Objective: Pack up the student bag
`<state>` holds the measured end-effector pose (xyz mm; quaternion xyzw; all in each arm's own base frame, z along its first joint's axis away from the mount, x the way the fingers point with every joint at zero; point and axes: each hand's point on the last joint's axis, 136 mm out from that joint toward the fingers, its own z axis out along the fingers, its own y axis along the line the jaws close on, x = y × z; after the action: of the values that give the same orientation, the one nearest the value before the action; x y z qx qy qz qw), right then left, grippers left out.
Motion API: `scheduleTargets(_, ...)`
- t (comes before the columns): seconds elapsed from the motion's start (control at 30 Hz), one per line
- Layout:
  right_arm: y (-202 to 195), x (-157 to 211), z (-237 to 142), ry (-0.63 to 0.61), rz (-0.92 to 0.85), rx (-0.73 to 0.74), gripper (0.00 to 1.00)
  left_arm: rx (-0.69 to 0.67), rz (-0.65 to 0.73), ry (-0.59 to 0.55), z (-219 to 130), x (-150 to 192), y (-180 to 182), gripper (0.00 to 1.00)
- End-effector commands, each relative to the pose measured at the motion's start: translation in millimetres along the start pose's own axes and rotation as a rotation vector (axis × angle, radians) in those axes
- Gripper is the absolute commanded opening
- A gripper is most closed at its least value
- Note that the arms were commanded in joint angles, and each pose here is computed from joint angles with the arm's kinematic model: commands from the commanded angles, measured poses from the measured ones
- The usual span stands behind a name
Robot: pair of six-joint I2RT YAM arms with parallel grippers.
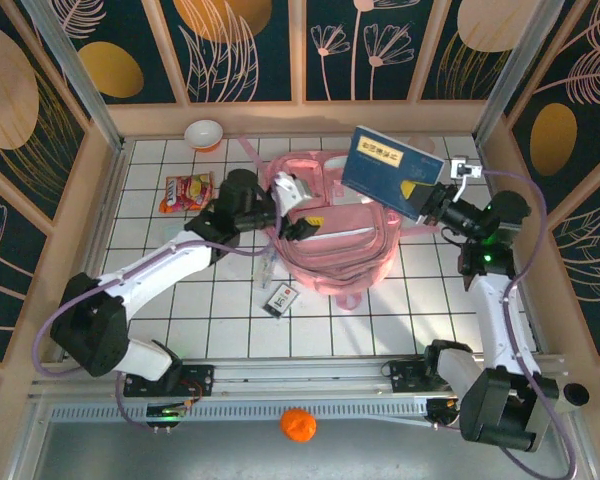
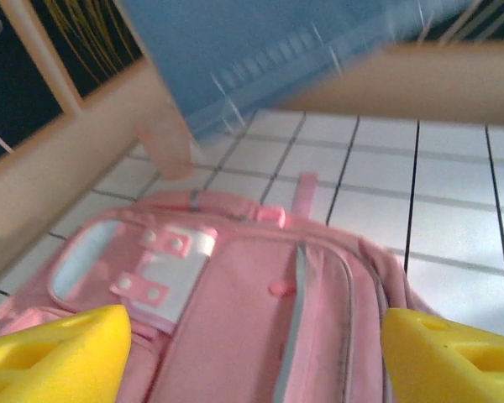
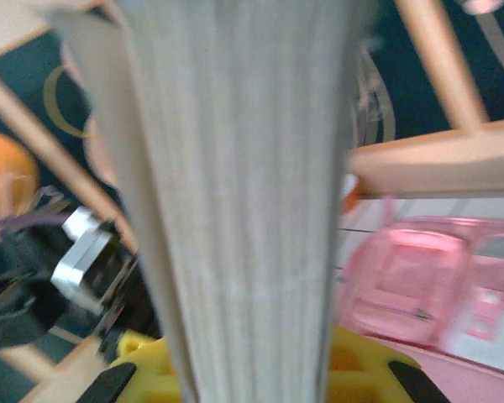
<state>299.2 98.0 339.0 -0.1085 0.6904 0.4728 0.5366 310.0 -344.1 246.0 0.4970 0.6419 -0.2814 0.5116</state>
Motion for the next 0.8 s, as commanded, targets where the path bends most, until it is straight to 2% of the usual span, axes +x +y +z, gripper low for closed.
scheduleTargets(0.0,-47.6,33.9,-21.2,0.076,0.157,0.254,0.00,0.008,0.152,0.173,23.0,42.2,-13.9,0.79)
scheduleTargets(0.17,-70.6,43.4,-35.6,0.069,0.312,0.407,0.00,0.038,0.206,0.262,56.1,72.1,-32.3,0.82)
scheduleTargets(0.23,-69.5,43.7,-37.8,0.064,0.324,0.420,0.00,0.038,0.213,0.261,64.8,74.2,-33.8,0.82)
scheduleTargets(0.37,-68.2,42.6,-47.0,0.028,0.314,0.477,0.00,0.038,0.216,0.330,87.0,102.3,-33.8,0.82)
scheduleTargets(0.57,-64.7,47.3,-55.0,0.010,0.352,0.518,0.00,-0.111,0.214,0.435,100.2,133.8,-5.4,0.80)
scheduleTargets(0.63,-64.4,47.2,-57.6,0.000,0.362,0.534,0.00,-0.140,0.208,0.465,102.0,139.9,0.5,0.68)
scheduleTargets(0.77,-65.8,46.0,-63.6,-0.023,0.376,0.576,0.00,-0.137,0.168,0.381,96.0,111.3,-2.1,0.20)
